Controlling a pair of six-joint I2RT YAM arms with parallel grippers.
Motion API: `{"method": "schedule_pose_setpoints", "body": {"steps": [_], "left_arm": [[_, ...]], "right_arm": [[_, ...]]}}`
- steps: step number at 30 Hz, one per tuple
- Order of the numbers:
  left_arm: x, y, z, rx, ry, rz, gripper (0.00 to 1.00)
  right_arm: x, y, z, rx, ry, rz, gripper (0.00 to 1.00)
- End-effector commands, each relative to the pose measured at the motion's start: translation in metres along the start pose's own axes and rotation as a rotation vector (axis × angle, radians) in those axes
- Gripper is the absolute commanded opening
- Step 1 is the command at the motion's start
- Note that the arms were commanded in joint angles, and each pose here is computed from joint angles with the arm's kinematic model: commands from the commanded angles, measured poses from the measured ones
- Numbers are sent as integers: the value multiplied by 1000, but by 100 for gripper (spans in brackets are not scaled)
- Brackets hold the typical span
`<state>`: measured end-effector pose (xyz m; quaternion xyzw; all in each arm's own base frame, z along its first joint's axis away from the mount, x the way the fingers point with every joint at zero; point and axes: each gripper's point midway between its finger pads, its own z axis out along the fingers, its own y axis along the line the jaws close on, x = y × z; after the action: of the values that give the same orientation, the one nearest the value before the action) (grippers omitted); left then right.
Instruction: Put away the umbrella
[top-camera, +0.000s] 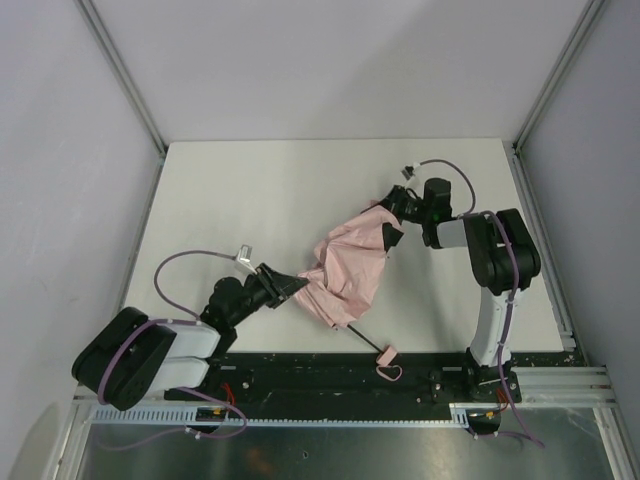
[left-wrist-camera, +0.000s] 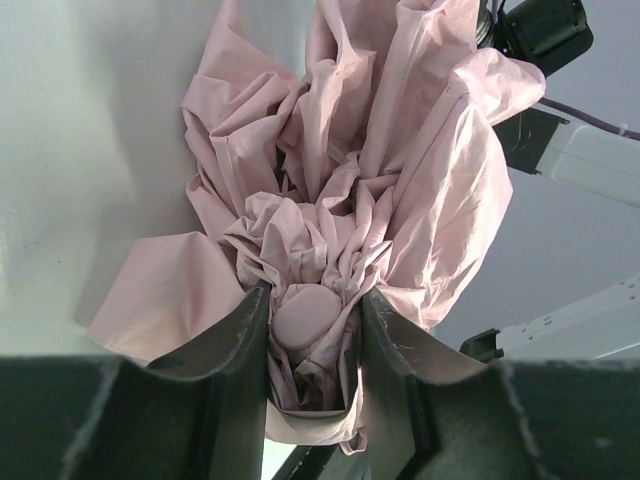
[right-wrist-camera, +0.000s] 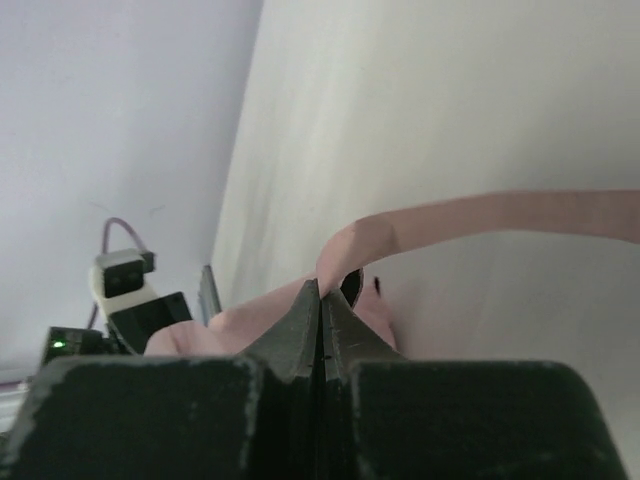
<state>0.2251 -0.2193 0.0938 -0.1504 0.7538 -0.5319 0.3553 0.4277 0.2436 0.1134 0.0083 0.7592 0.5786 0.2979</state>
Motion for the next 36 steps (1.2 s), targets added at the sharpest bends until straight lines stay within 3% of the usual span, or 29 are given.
{"method": "schedule_pose_setpoints", "body": {"steps": [1,7,12,17,23,27,30,33,36], "left_arm": [[1,25,-12,-69,-41,5,0],[6,44,-14,-146,-39,-38,0],[5,43,-13,-141,-39,-29,0],[4,39,-13,-126,-40,-4,0],[8,40,-13,-129,-17,-20,0],[8,37,-14,-116,-18,-15,0],[7,38,-14,-117,-22,-12,0],[7,38,-14,-121,-26,-14,0],[4,40,-15,-129,-50,-17,0]], "right_arm": [[-1,-33,0,133,12,-51,1],[20,-95,-39,605,116,73,54],[14,-72,-98,823,122,18,75],[-29,-29,-147,1005,26,-152,79],[-54,-23,-174,1046,12,-168,79],[-62,30,-117,784,46,-368,84],[-35,62,-49,582,174,-488,85],[9,57,-6,536,326,-481,80],[62,54,8,520,409,-412,73]]}}
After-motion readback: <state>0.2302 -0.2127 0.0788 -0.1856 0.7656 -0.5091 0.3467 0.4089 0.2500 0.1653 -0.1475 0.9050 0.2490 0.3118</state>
